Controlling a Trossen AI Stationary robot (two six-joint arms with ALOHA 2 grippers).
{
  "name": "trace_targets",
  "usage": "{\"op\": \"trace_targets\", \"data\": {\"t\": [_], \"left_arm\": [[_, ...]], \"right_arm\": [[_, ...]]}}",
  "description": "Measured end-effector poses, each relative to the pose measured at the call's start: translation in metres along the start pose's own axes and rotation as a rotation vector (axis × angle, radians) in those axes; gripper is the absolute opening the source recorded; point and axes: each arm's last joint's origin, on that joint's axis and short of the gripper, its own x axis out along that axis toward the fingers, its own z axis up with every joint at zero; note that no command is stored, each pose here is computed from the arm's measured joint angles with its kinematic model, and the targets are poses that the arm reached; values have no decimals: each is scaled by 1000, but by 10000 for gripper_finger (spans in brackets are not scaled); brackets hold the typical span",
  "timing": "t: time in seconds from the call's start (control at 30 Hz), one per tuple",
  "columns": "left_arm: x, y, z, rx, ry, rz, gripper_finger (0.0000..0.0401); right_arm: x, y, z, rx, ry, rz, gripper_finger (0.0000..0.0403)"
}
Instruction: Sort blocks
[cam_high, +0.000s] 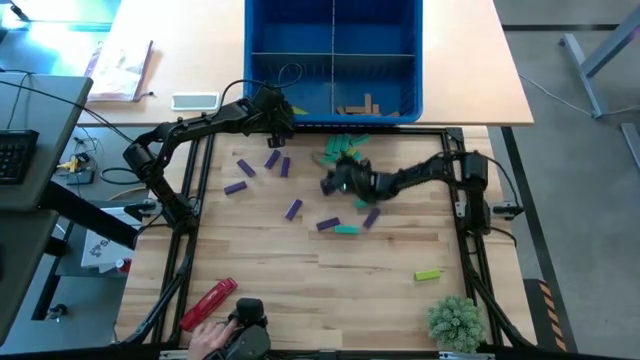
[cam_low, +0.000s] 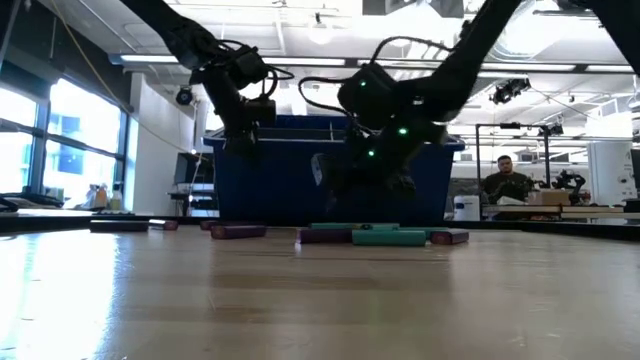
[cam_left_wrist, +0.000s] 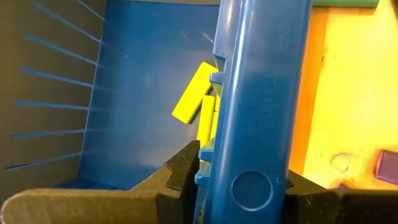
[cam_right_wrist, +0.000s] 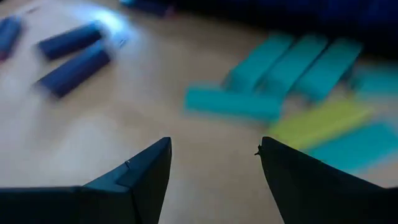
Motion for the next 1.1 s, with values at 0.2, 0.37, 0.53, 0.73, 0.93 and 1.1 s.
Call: {"op": "trace_targets", "data": {"t": [0.2,0.37,0.53,0.73,0.93,1.1], "left_arm": [[0,0,-1,-3,19,17,80],[0,0,-1,-16,26,10,80],[0,-1,-1,-15,18,0,80],[0,-1,-1,-16,10,-10,80],[0,-1,-1,-16,8,-12,80],[0,-1,-1,-17,6,-13,80]], "right_arm": [[22,-19,39,-76,-13,-40,231],[31,-44,35,-35,80,-176,231],[31,-53,20,4,140,-186,231],[17,-47,12,-34,266,-144,231],[-30,-46,9,-96,439,-194,231],[-71,-46,22,-53,479,-211,231]]}}
